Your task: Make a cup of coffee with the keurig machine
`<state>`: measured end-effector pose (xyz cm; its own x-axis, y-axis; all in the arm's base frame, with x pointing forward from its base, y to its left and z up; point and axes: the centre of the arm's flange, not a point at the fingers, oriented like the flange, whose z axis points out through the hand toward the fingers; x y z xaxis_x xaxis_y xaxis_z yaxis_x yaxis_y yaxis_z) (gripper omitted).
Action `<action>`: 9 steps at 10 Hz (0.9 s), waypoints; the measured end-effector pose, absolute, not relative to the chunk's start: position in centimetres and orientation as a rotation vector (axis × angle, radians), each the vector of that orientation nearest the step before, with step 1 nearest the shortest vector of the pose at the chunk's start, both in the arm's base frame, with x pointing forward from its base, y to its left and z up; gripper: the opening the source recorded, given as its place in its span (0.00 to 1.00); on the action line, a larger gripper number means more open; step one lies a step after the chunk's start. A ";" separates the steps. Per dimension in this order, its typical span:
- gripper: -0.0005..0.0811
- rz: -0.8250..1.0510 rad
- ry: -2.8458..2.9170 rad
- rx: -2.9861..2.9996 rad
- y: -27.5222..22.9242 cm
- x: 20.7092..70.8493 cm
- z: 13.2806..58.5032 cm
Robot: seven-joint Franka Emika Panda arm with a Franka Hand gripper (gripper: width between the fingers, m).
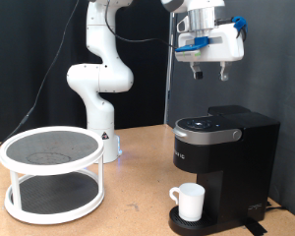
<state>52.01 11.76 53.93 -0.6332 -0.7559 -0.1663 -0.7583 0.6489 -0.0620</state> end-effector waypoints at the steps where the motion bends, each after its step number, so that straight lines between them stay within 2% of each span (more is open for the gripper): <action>1: 0.91 0.023 2.701 -1.249 11.5 51.9 53.4; 7: 0.91 0.024 2.751 -1.286 10.9 51.2 50.3; 9: 0.60 0.030 2.757 -1.299 10.8 51.1 49.5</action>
